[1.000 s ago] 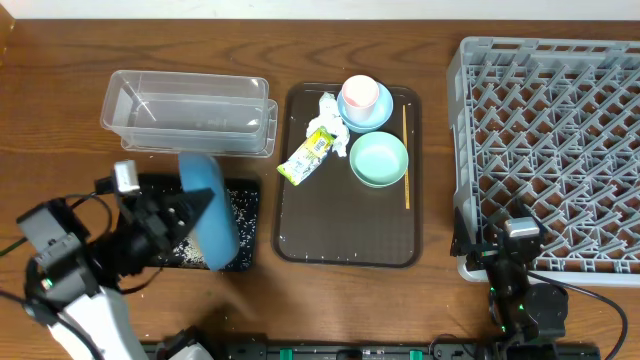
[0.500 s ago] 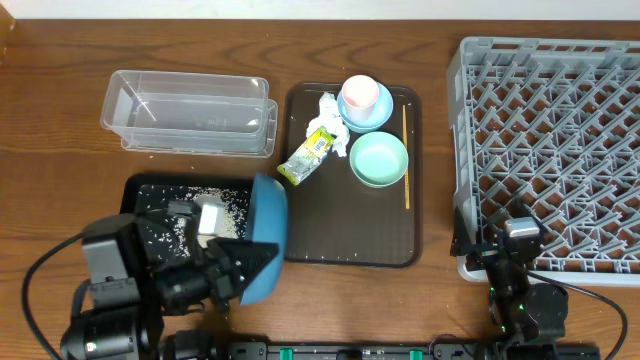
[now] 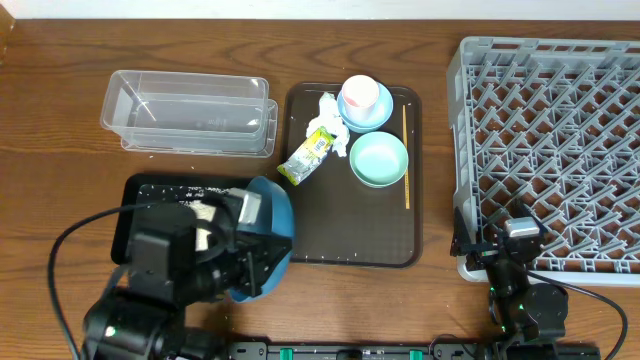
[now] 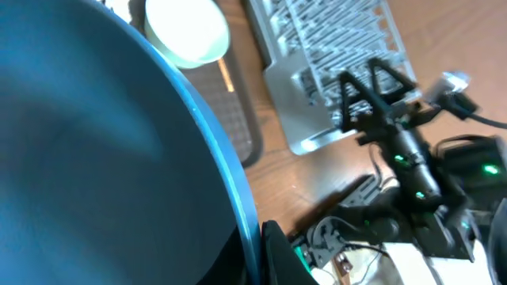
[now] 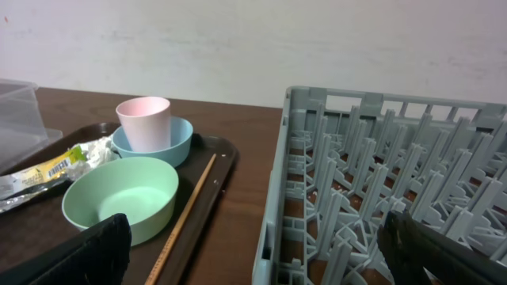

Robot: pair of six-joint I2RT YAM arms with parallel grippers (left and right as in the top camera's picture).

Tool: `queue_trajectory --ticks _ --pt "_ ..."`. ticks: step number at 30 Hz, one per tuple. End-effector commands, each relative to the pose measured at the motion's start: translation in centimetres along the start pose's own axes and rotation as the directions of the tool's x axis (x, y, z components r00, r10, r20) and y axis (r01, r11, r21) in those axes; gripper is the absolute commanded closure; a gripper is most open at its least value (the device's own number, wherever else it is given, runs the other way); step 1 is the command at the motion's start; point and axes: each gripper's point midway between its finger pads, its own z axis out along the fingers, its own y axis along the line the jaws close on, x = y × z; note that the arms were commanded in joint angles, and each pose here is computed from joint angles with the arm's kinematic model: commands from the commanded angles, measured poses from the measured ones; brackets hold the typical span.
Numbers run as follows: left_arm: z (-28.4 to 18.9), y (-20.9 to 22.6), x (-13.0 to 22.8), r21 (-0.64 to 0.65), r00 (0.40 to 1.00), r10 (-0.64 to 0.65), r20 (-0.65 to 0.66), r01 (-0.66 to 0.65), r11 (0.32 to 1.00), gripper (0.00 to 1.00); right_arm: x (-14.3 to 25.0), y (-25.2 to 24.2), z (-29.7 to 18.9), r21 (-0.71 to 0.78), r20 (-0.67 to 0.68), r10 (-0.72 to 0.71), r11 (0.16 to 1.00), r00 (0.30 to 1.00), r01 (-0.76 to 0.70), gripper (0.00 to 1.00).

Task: Sort waste into correct bins and load items into the dishwasher rack
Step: 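Carry the emptied blue bowl back onto the brown tray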

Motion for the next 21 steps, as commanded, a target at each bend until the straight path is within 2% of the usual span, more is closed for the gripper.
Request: queue_trajectory --ticks 1,3,8,16,21 --pt "1.4 1.2 -0.8 -0.131 0.999 -0.037 0.016 0.039 0.991 0.94 0.1 0.3 0.0 -0.015 -0.001 -0.014 1.000 1.000 0.014 0.01" --pt "2.9 1.0 -0.6 -0.154 1.000 -0.013 -0.019 0.010 0.988 0.94 0.1 0.3 0.0 -0.015 -0.001 -0.014 1.000 1.000 0.014 0.01" --pt "6.3 2.1 0.2 -0.322 0.998 0.016 -0.055 -0.033 0.946 0.94 0.1 0.3 0.0 -0.015 -0.001 -0.014 1.000 1.000 0.014 0.01" --pt "12.1 -3.5 1.1 -0.174 0.974 0.209 -0.088 -0.221 0.960 0.94 0.1 0.3 0.0 -0.015 -0.001 -0.014 1.000 1.000 0.014 0.01" --pt "14.4 -2.0 1.4 -0.264 0.968 0.229 -0.105 -0.249 0.932 0.94 0.1 0.3 0.0 -0.015 -0.001 -0.014 1.000 1.000 0.014 0.01"
